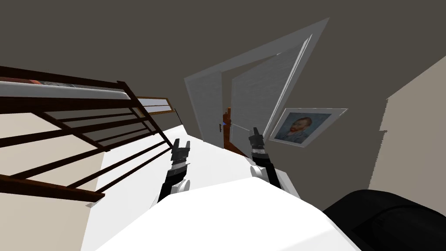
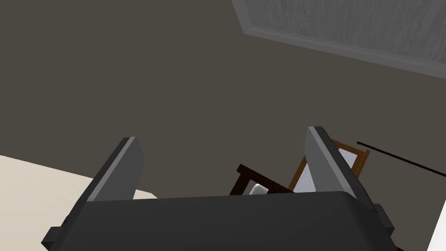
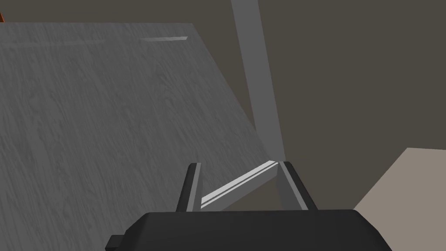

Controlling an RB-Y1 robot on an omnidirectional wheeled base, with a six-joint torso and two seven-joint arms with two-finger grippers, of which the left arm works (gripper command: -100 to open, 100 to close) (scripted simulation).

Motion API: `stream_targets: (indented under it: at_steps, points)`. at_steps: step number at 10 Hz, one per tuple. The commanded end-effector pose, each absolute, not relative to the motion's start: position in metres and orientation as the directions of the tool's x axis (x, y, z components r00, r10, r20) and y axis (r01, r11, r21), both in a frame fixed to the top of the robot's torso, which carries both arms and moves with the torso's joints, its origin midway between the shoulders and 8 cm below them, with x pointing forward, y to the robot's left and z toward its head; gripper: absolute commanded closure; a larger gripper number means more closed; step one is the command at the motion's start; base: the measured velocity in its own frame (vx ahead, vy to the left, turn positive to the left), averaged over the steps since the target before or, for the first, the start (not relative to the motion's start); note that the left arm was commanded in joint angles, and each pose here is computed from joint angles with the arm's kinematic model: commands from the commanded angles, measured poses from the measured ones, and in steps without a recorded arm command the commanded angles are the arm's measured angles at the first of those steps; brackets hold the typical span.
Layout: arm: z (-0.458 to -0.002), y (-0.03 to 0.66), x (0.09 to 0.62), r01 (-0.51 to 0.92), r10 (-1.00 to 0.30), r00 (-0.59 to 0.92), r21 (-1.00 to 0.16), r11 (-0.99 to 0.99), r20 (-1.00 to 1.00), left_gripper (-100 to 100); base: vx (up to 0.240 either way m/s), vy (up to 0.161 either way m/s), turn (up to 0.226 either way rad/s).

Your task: Push the door open

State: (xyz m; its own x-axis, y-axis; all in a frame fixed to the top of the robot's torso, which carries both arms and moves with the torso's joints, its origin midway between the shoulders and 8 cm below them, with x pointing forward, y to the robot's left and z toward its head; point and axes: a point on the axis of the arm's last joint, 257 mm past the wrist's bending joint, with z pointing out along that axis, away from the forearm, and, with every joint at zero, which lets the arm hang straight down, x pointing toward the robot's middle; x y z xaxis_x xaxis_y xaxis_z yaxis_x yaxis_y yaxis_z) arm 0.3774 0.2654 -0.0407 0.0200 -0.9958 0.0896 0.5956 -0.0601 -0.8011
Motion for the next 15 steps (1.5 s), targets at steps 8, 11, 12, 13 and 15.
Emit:
stream_targets:
  at_steps: [8, 11, 12, 13, 15]
  points:
    - [-0.096, 0.260, 0.408, 0.518, -0.952, -0.103, -0.801, -0.299, 0.289, -100, 0.088, 0.034, -0.114]
    - [-0.118, 0.257, 0.419, 0.480, -0.919, -0.138, -0.787, -0.387, 0.368, -100, 0.101, 0.042, -0.129]
    - [-0.124, 0.256, 0.423, 0.469, -0.906, -0.150, -0.779, -0.417, 0.395, -100, 0.087, 0.053, -0.143]
    - [-0.126, 0.257, 0.423, 0.467, -0.906, -0.148, -0.780, -0.417, 0.395, -100, 0.057, 0.035, -0.042]
    - [-0.141, 0.255, 0.430, 0.439, -0.878, -0.166, -0.764, -0.473, 0.449, -100, 0.055, 0.026, -0.115]
